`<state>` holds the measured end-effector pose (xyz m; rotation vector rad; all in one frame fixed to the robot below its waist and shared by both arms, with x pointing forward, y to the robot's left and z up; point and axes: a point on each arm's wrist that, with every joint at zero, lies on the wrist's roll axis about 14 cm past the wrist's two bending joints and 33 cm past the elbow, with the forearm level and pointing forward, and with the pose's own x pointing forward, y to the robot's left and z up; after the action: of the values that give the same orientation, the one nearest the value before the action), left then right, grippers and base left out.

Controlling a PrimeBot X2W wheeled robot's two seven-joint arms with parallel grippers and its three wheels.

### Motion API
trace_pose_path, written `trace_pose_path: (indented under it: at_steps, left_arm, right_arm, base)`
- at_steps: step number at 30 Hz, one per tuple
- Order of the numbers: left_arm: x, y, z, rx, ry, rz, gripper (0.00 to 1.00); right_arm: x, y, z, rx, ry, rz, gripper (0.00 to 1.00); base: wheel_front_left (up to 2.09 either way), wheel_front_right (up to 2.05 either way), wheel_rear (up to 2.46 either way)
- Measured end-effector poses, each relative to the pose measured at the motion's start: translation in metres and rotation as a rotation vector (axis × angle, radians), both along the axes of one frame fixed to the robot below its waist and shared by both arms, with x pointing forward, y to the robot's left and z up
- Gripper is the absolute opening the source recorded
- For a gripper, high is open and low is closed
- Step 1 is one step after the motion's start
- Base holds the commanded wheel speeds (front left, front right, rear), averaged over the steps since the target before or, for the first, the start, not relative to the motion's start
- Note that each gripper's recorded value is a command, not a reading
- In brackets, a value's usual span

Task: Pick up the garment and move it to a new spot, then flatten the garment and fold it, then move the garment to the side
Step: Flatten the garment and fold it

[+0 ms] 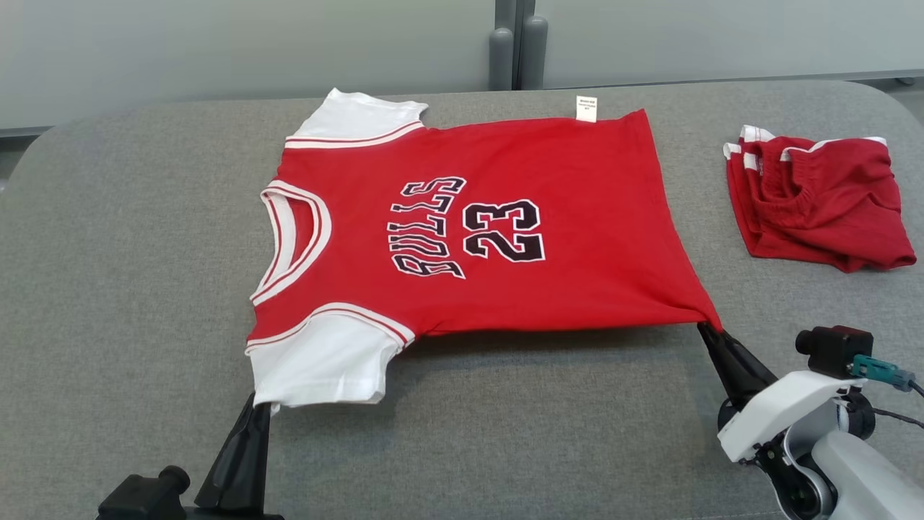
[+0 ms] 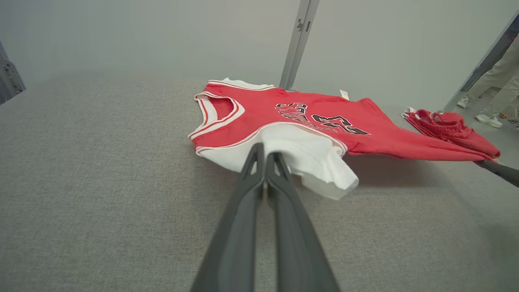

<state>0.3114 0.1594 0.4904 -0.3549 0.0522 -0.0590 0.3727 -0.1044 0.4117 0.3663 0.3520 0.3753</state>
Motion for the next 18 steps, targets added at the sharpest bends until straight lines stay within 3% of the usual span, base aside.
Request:
trace_pose_path:
  at_steps: [9,18]
  left_arm:
    - [-0.012,-0.001,0.002,0.008,0.005,-0.009,0.00]
    - [-0.017,-0.010,-0.006,0.012,0.045,-0.053,0.00]
  right_arm:
    - [-0.028,0.009,0.001,0.017,0.009,0.047,0.00]
    - [-0.059,-0.001,-0.020,-0.021,0.128,0.066,0.00]
  base:
    - [0.00,0.00,0.00]
    - [0.00,0.00,0.00]
